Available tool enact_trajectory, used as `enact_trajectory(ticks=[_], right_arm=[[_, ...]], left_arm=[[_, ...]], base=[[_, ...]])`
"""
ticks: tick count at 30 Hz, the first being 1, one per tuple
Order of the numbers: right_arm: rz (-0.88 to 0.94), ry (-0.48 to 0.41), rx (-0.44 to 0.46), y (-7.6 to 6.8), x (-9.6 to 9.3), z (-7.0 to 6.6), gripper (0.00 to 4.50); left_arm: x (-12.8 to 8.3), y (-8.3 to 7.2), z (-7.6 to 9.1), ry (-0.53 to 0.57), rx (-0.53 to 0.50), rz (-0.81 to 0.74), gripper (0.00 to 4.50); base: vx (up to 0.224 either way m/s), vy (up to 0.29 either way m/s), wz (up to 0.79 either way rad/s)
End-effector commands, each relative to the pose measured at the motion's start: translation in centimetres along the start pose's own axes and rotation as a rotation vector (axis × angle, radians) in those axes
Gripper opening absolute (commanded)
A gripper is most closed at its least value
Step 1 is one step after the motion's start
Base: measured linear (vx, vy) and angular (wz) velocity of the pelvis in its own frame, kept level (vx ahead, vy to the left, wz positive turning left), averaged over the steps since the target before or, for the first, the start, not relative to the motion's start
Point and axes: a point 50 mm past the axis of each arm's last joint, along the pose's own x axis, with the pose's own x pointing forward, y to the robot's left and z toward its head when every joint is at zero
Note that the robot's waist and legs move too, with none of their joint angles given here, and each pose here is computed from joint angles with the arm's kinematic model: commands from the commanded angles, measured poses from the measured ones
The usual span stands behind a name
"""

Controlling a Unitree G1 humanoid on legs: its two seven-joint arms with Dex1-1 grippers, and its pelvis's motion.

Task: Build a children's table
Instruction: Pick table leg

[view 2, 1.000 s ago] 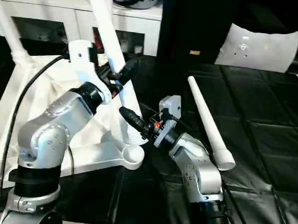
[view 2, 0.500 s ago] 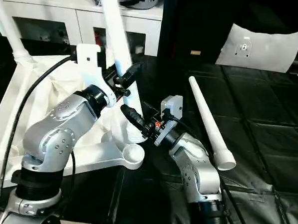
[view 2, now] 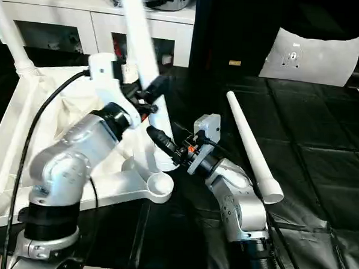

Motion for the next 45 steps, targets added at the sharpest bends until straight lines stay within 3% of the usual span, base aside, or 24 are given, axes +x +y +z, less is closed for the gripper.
enact_trajectory(ticks=[1,6,7,11,13,18,23,28,31,36,41,45], right_arm=[[0.019,-0.002,-0.007,0.1,0.4,0.6,1.88],[0.001,0.002,-0.022,-0.2,0.4,0.6,1.88],[0.003,0.003,-0.03,-0.3,0.4,0.6,2.23],[0.034,0.012,-0.023,-0.1,0.3,0.6,2.76],[0.033,0.003,-0.013,0.0,0.2,0.7,2.76],[0.022,-0.051,0.058,-0.3,-0.4,1.5,3.25],[-0.086,-0.139,0.202,-2.4,-1.8,3.4,3.73],[-0.12,-0.148,0.211,-3.4,-2.7,4.1,4.14],[-0.094,-0.145,0.27,-3.7,-3.5,4.6,4.42],[-0.038,-0.076,0.315,-3.5,-4.2,4.9,4.5],[0.003,-0.076,0.385,-3.3,-4.5,5.0,4.5],[0.0,-0.06,0.392,-3.2,-4.6,4.8,4.5]], left_arm=[[0.2,0.0,0.3,-0.005,-0.057,0.009,1.85],[0.0,0.7,0.2,0.019,-0.062,0.022,1.85],[0.0,0.7,0.3,0.02,-0.062,0.023,1.85],[-0.1,0.9,0.4,0.031,-0.054,0.027,1.85],[-0.1,0.9,0.5,0.033,-0.053,0.026,1.85],[-0.1,1.2,0.8,0.046,-0.034,0.002,1.84],[-0.2,1.3,1.1,0.107,-0.042,-0.097,1.84],[-0.3,1.4,1.6,0.117,-0.051,-0.141,1.84],[-0.4,1.3,2.2,0.115,-0.08,-0.187,1.84],[-0.7,0.6,3.1,0.106,-0.145,-0.283,1.84],[-0.7,-0.3,4.0,0.062,-0.271,-0.368,1.84],[-0.8,-0.5,4.3,0.055,-0.308,-0.404,1.84]], base=[[0.0,0.0,0.0],[0.0,0.0,0.0],[0.0,0.0,0.0],[0.0,0.0,0.0],[0.0,0.0,0.0],[0.0,0.0,0.0],[0.0,0.0,0.0],[0.0,0.0,0.0],[0.0,0.0,0.0],[0.0,0.0,0.0],[0.0,0.0,0.0],[0.0,0.0,0.0]])
